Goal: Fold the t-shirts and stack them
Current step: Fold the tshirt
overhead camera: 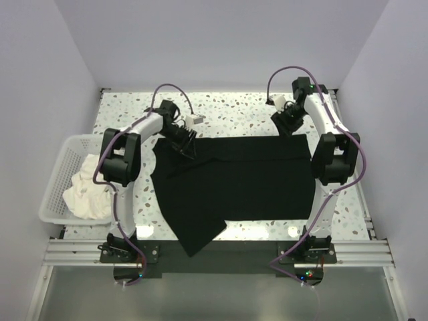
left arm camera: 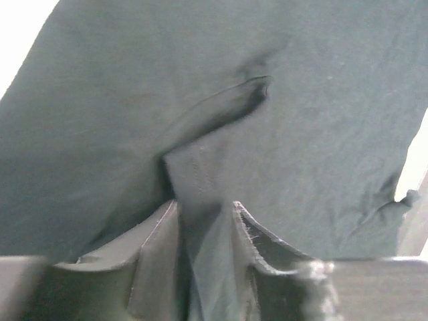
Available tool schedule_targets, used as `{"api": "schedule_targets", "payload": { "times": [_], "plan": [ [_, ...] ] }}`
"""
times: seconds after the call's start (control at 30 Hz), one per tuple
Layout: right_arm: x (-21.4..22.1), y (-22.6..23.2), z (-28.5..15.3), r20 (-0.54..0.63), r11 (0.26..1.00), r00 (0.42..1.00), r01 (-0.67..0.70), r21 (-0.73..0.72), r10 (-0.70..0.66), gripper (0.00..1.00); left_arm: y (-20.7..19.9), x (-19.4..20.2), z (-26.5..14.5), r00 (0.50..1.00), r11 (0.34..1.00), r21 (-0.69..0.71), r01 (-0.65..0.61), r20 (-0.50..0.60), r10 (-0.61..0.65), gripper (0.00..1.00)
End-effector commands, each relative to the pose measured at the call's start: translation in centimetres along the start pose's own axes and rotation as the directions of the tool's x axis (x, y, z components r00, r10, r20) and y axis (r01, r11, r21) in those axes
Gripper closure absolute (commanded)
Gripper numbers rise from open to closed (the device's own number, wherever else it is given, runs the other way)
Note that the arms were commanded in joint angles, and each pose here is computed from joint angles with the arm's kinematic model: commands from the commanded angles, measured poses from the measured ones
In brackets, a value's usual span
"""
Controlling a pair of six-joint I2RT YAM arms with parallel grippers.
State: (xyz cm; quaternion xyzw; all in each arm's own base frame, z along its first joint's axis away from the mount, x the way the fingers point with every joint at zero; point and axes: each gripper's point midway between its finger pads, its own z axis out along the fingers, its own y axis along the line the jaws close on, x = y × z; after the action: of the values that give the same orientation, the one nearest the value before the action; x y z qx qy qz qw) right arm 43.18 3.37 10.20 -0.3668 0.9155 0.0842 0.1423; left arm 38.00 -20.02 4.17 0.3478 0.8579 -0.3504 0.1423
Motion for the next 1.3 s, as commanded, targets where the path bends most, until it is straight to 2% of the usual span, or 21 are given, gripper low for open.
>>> {"api": "schedule_targets", "payload": {
  "times": [0.0,0.03,0.07,0.1,0.2,0.27,0.3,0.4,0.43,0.5,0.6,0.63,0.73,0.77,0.87,0.97,1.03,1.13,1.27],
  "plan": [
    [-1.0,0.3,-0.9,0.038,1.000,0.999,-0.016,-0.020,0.017,0.53,-3.3,-0.4,0.7,0.998,0.995,0.076,-0.067,0.004,0.067,0.68],
    [-1.1,0.3,-1.0,0.044,1.000,0.999,-0.015,-0.020,0.015,0.53,-4.3,0.0,1.0,0.997,0.992,0.098,-0.082,-0.008,0.083,0.76],
    [-1.1,0.4,-1.0,0.044,1.000,0.999,-0.013,-0.021,0.014,0.53,-4.7,0.2,1.4,0.996,0.990,0.111,-0.088,-0.014,0.090,0.76],
    [-1.1,0.5,-1.0,0.046,1.000,0.999,-0.015,-0.024,0.016,0.53,-5.3,0.1,1.3,0.994,0.987,0.115,-0.108,-0.012,0.110,0.85],
    [-1.4,1.2,-1.2,0.060,0.999,0.998,-0.013,-0.046,0.015,0.53,-7.8,0.4,1.9,0.982,0.974,0.140,-0.180,-0.024,0.185,0.89],
    [-1.6,2.0,-0.8,0.068,0.998,0.998,0.000,-0.064,0.004,0.52,-9.5,1.3,2.8,0.967,0.959,0.154,-0.238,-0.051,0.249,0.85],
    [-1.8,2.3,-1.1,0.078,0.998,0.997,0.011,-0.062,-0.006,0.52,-10.3,1.2,2.6,0.958,0.951,0.148,-0.273,-0.048,0.282,0.73],
    [-2.1,3.9,-0.4,0.081,0.995,0.996,0.043,-0.091,-0.035,0.51,-11.2,2.1,2.2,0.938,0.935,0.144,-0.325,-0.078,0.338,0.56],
    [-2.3,4.3,-0.3,0.085,0.994,0.995,0.051,-0.096,-0.042,0.51,-11.3,2.5,1.7,0.939,0.936,0.146,-0.321,-0.083,0.335,0.54],
    [-2.9,5.7,0.3,0.097,0.990,0.993,0.079,-0.119,-0.068,0.51,-11.0,1.6,-0.9,0.945,0.939,0.120,-0.322,-0.023,0.327,0.52],
    [-4.3,7.6,1.1,0.126,0.983,0.987,0.118,-0.141,-0.100,0.51,-8.8,0.5,-5.5,0.969,0.970,0.050,-0.237,0.085,0.232,0.51],
    [-4.7,8.3,1.3,0.134,0.980,0.985,0.128,-0.153,-0.108,0.52,-7.0,0.6,-7.3,0.979,0.985,0.009,-0.171,0.113,0.169,0.51],
    [-6.6,11.4,1.7,0.202,0.969,0.969,0.175,-0.172,-0.139,0.55,-4.3,2.0,-9.6,0.988,0.994,-0.086,-0.071,0.128,0.081,0.53],
    [-8.3,13.1,2.2,0.244,0.959,0.951,0.234,-0.158,-0.192,0.55,-3.9,2.4,-10.0,0.989,0.993,-0.111,-0.047,0.137,0.063,0.53],
    [-9.6,17.4,3.8,0.245,0.928,0.920,0.346,-0.139,-0.306,0.55,-1.6,5.2,-10.0,0.991,0.983,-0.157,0.097,0.112,-0.079,0.55],
    [-10.3,20.7,5.1,0.231,0.897,0.893,0.423,-0.133,-0.387,0.54,-0.5,7.3,-9.8,0.968,0.957,-0.159,0.242,0.108,-0.227,0.56],
    [-11.1,21.8,5.8,0.232,0.896,0.891,0.426,-0.127,-0.391,0.53,-0.6,8.6,-9.7,0.952,0.944,-0.141,0.300,0.103,-0.287,0.56],
    [-10.9,24.0,6.8,0.187,0.911,0.930,0.352,-0.215,-0.315,0.50,-1.3,10.0,-8.9,0.938,0.931,-0.122,0.343,0.089,-0.334,0.55],
    [-10.3,24.8,8.2,0.126,0.949,0.980,0.184,-0.255,-0.156,0.48,-1.6,11.4,-7.8,0.912,0.905,-0.114,0.409,0.090,-0.401,0.53]
  ]
}}
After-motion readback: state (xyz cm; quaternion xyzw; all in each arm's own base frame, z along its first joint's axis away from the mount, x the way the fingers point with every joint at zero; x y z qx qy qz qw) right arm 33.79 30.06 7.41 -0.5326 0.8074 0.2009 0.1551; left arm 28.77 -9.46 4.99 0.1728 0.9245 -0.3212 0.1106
